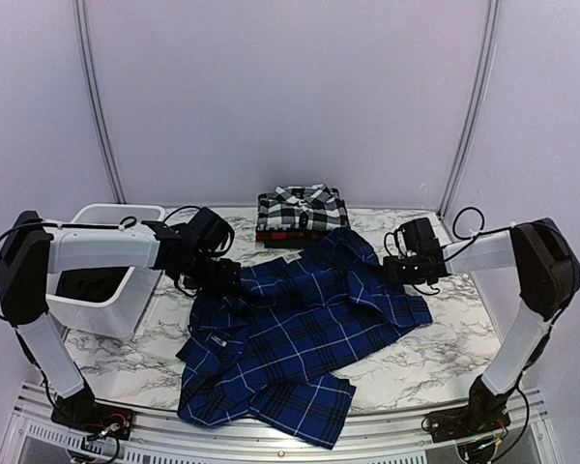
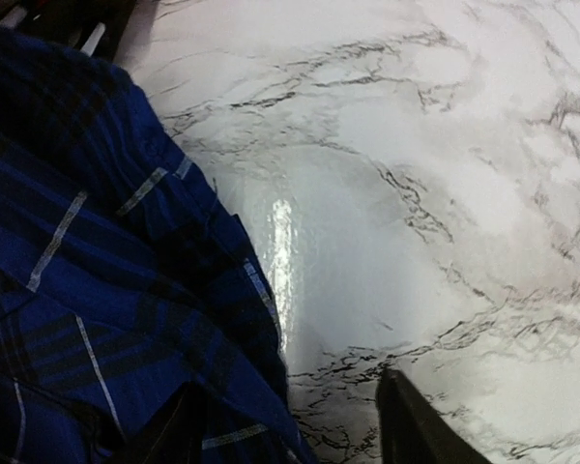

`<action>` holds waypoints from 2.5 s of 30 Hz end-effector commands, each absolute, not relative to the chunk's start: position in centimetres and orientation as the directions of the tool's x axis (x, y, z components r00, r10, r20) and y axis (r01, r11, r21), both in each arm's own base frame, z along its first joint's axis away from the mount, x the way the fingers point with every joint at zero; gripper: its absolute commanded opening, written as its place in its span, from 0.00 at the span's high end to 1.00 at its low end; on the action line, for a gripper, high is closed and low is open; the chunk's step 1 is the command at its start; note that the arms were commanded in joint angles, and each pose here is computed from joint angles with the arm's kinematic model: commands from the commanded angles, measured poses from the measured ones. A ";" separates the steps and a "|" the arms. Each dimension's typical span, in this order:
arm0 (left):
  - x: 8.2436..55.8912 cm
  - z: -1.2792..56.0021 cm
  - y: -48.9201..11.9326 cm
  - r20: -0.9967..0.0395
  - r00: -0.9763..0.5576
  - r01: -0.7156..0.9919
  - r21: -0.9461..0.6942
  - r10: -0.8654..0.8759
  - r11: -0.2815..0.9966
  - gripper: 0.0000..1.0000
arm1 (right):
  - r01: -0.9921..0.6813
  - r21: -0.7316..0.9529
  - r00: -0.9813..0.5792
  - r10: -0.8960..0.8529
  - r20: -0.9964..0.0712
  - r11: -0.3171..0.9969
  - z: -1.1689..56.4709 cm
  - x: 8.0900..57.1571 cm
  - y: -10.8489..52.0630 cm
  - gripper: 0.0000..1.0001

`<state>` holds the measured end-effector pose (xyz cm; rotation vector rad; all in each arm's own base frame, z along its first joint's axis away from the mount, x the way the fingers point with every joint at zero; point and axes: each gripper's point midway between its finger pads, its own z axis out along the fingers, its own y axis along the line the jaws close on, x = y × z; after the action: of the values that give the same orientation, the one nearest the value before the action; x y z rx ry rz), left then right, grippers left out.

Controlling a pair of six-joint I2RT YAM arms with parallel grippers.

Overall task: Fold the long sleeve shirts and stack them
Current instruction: Flatten out the crumpled shirt at the center of the board.

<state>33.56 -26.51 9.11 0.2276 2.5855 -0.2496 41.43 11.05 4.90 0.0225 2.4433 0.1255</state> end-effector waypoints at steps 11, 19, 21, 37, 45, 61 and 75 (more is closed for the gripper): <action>33.3 6.0 -27.2 -0.475 -0.871 0.241 -0.189 0.126 0.952 0.82 | 0.181 0.095 -0.780 0.202 -0.593 0.979 4.5 37.9 6.6 1.00; 32.9 6.0 -28.2 -0.466 -0.875 0.262 -0.227 0.131 0.938 0.99 | 0.398 0.247 -0.651 0.462 -0.603 0.883 8.0 32.4 -0.3 1.00; 33.1 6.2 -28.6 -0.472 -0.872 0.268 -0.235 0.132 0.934 0.99 | 0.394 0.272 -0.625 0.473 -0.621 0.878 9.1 31.8 -0.5 1.00; 39.7 7.2 -29.1 -0.515 -0.856 0.185 -0.243 0.035 0.952 1.00 | 0.344 0.250 -0.651 0.422 -0.631 0.905 11.3 31.1 -0.2 0.37; 43.2 5.6 -27.6 -0.487 -0.872 0.092 -0.256 -0.047 0.962 1.00 | 0.392 0.278 -0.701 0.481 -0.527 0.877 6.8 28.8 0.5 0.37; 43.5 5.8 -28.8 -0.471 -0.881 0.125 -0.306 -0.036 0.944 1.00 | 0.433 0.409 -0.708 0.584 -0.397 0.803 2.8 26.2 2.6 0.55; 43.4 8.1 -30.0 -0.510 -0.860 0.186 -0.321 -0.004 0.929 0.84 | 0.378 0.370 -0.711 0.522 -0.471 0.848 6.0 27.2 2.1 0.98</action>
<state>43.25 -29.49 6.38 0.0913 2.5928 -0.4783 26.27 2.29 3.91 0.6980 2.4710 0.3408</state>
